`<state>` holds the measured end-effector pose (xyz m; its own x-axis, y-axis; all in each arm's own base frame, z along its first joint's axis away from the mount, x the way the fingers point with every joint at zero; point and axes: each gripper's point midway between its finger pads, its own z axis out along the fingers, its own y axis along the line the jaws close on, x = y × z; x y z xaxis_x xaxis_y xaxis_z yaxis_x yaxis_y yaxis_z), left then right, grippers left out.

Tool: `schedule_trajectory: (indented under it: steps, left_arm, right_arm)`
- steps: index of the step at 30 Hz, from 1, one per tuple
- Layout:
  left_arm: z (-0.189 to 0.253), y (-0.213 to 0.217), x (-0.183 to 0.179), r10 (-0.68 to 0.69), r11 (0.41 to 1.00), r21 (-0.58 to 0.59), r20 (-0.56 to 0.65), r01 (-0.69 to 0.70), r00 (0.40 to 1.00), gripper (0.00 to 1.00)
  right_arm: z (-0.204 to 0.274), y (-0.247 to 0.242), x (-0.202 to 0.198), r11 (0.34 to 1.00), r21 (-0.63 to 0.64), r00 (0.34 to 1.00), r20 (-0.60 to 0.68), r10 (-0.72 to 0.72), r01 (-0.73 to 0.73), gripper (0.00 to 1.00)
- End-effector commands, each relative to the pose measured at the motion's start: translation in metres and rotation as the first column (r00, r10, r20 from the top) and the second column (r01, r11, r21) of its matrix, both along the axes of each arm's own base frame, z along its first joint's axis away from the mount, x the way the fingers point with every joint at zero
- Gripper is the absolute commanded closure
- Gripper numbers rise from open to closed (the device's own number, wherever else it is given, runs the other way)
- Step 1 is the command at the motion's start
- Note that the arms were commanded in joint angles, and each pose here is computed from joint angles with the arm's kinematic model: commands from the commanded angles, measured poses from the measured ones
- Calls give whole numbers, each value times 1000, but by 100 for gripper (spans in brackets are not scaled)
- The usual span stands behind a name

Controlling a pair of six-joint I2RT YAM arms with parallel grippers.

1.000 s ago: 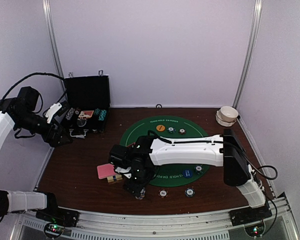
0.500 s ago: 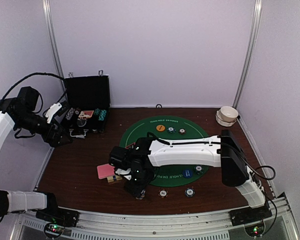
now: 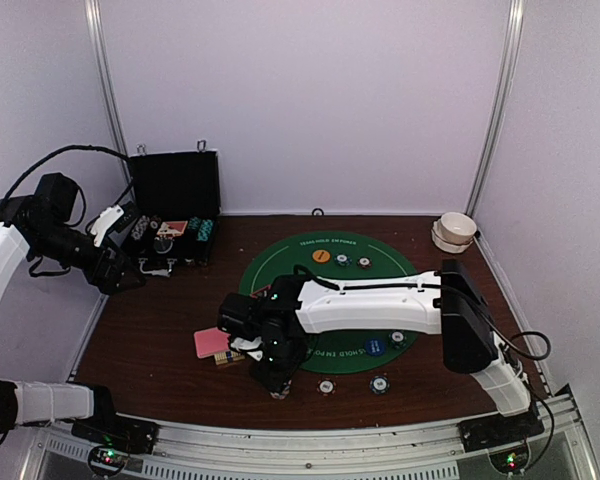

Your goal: Distribute texas hold em gaming equipment

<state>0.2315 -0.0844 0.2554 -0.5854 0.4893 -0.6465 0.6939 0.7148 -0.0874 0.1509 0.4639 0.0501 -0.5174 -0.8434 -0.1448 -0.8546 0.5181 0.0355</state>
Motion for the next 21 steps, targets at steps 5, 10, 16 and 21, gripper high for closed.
schedule_trajectory:
  steps: [5,10,16,21]
  left_arm:
    - [3,-3,-2,-20,1000,-5,13,20,1000,2]
    - [2,-3,-2,-21,1000,-6,8,21,1000,3]
    - [2,-3,-2,-23,1000,-5,12,24,1000,2]
    - [2,-3,-2,-25,1000,-7,12,25,1000,2]
  right_arm:
    - [13,0,3,1000,23,1000,4,-4,4,55]
    - [23,-1,2,1000,28,1000,3,-5,5,58]
    - [38,-2,2,999,47,1000,13,-5,5,62]
    - [44,-1,1,999,52,1000,15,-2,1,63]
